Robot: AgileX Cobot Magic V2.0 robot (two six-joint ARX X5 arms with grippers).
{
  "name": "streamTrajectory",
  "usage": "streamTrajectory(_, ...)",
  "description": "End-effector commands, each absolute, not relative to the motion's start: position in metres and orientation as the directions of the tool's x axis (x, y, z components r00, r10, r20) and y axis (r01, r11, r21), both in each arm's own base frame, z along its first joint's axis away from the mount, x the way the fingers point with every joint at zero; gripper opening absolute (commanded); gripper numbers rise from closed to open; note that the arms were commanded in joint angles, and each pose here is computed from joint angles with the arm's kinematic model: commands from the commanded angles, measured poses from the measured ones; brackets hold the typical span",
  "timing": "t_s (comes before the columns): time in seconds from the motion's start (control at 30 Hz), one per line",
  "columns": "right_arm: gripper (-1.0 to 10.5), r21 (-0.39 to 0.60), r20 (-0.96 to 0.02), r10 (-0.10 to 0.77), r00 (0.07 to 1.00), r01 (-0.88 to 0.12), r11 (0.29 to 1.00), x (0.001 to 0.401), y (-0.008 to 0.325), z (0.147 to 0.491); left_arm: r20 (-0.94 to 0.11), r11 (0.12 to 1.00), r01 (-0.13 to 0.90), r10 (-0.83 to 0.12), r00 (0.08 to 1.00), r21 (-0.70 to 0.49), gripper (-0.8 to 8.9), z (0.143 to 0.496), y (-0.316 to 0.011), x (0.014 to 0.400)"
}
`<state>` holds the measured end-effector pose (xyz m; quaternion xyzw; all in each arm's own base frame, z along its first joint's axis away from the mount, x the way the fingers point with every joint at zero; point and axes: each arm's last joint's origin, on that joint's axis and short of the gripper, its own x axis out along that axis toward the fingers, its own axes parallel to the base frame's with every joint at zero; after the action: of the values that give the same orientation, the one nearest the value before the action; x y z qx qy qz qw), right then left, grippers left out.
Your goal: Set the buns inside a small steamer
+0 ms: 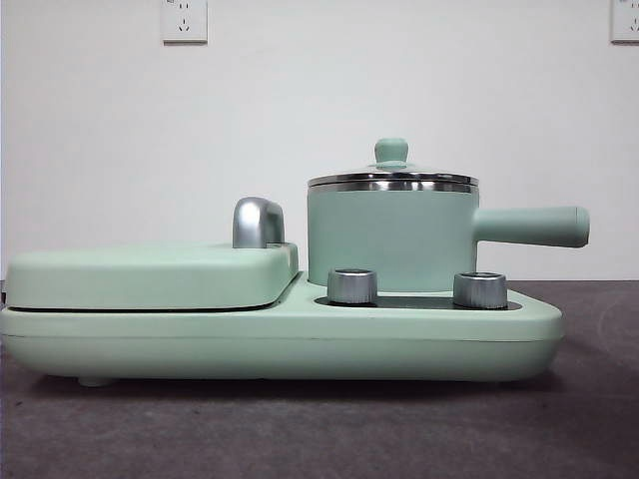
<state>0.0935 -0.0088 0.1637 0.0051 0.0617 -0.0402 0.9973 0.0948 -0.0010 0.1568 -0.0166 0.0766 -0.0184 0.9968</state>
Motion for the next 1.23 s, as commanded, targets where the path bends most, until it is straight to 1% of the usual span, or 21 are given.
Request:
streamTrajectory(0.03,0.2,-0.007,-0.135,-0.103,0.985,0.103,0.995,0.0949,-0.0097,0.1570,-0.176,0.999,0.030,-0.037,0.984,-0.041,0.07,0.1497,-0.0008,0.0956)
streamTrajectory(0.13,0.2,-0.006,-0.171,-0.104,0.980,0.105,0.994,0.0953,-0.0098,0.1498,-0.175,0.999,0.030,-0.037,0.984,-0.041,0.07,0.1498,-0.0008,0.0956)
streamTrajectory(0.4,0.2,-0.013,-0.148,-0.107,0.983,0.107,0.994,0.0957,-0.0099,0.1520,-0.176,0.999,0.030,-0.037,0.984,-0.041,0.07,0.1498,-0.0008,0.0956)
streamTrajectory(1.23,0.2,-0.013,-0.149,-0.107,0.983,0.106,0.994,0.0957,-0.0099,0.1519,-0.176,0.999,0.029,-0.036,0.984,-0.041,0.07,0.1498,-0.0008,0.0956)
